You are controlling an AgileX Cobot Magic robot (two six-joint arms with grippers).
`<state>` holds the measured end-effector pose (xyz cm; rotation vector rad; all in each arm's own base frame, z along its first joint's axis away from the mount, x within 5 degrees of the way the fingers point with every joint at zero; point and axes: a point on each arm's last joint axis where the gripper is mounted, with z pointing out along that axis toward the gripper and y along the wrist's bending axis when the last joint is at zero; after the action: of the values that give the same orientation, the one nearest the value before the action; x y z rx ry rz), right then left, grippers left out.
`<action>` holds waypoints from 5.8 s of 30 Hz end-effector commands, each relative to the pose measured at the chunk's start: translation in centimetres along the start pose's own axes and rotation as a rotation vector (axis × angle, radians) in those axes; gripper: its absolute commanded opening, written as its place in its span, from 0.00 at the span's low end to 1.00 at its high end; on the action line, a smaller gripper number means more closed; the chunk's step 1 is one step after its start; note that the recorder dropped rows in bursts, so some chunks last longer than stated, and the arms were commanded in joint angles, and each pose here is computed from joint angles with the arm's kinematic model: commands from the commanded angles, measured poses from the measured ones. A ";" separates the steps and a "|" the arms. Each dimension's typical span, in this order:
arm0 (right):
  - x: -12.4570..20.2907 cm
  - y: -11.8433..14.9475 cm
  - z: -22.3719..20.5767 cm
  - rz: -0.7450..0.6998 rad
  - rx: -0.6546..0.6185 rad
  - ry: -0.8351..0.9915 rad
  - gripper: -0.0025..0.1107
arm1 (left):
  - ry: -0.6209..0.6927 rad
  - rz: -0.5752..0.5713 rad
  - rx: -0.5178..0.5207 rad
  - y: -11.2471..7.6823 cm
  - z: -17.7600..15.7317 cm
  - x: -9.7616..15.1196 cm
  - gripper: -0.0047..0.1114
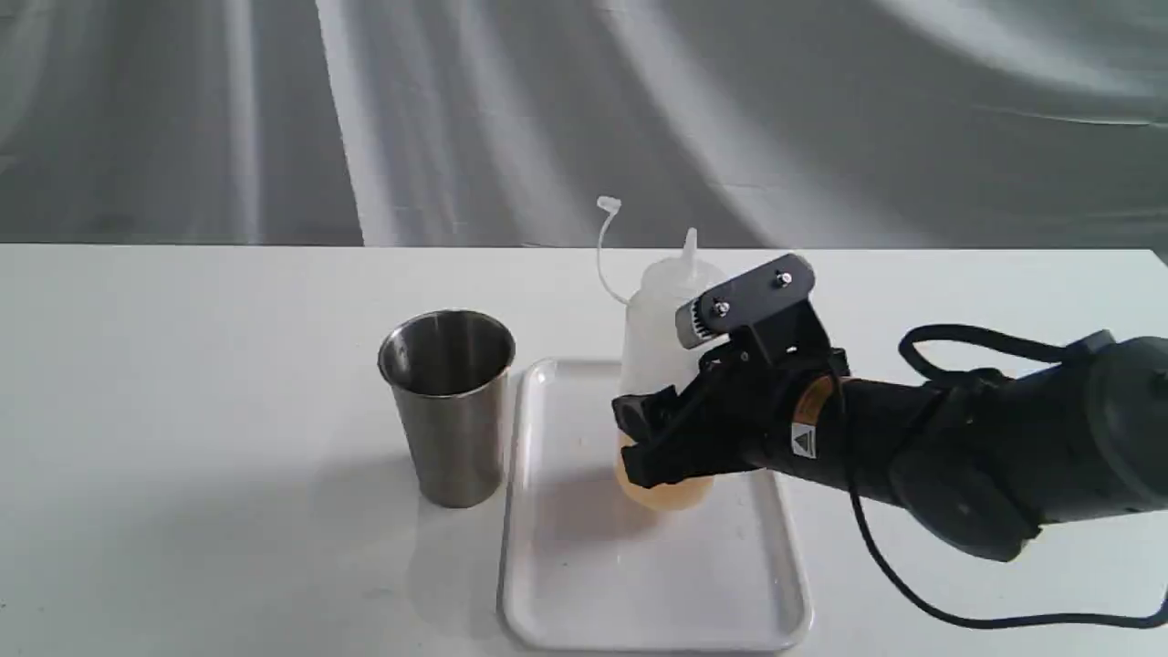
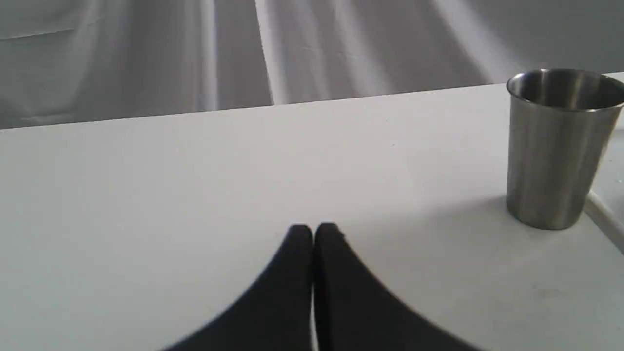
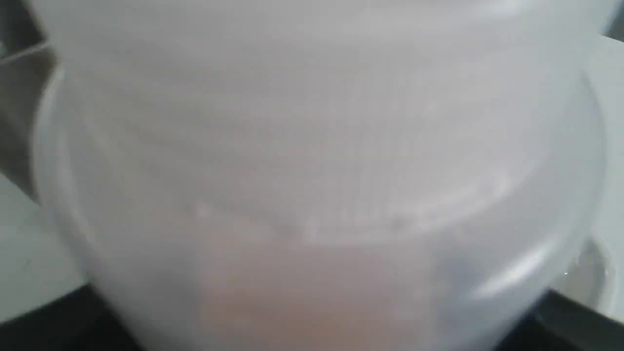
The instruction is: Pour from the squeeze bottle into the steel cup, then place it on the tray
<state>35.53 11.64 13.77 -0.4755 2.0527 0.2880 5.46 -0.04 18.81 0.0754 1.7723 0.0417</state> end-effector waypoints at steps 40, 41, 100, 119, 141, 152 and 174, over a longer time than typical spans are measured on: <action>0.4 1.4 0.8 -0.099 -0.029 -0.007 0.26 | -0.006 -0.006 -0.001 0.0 0.0 0.1 0.04; 0.4 1.4 0.8 -0.099 -0.029 -0.007 0.26 | -0.006 -0.006 -0.001 0.0 0.0 0.1 0.04; -12.5 1.9 -20.3 -0.233 0.162 -0.395 0.64 | -0.006 -0.002 -0.001 0.0 0.0 0.1 0.04; -6.6 3.6 -31.6 -0.046 0.178 -0.494 0.02 | -0.006 -0.004 -0.001 0.0 0.0 0.1 0.04; 1.6 3.3 -33.0 -0.009 0.292 -0.520 0.02 | -0.006 -0.002 -0.001 0.0 0.0 0.1 0.04; 7.5 2.7 -31.8 0.133 0.429 -0.518 0.02 | -0.006 -0.004 -0.001 0.0 0.0 0.1 0.04; 10.7 2.7 -30.3 0.206 0.419 -0.418 0.02 | -0.006 -0.003 -0.001 0.0 0.0 0.1 0.04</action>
<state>6.07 0.04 19.77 0.0398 1.6831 0.0626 5.46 -0.04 18.81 0.0754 1.7723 0.0417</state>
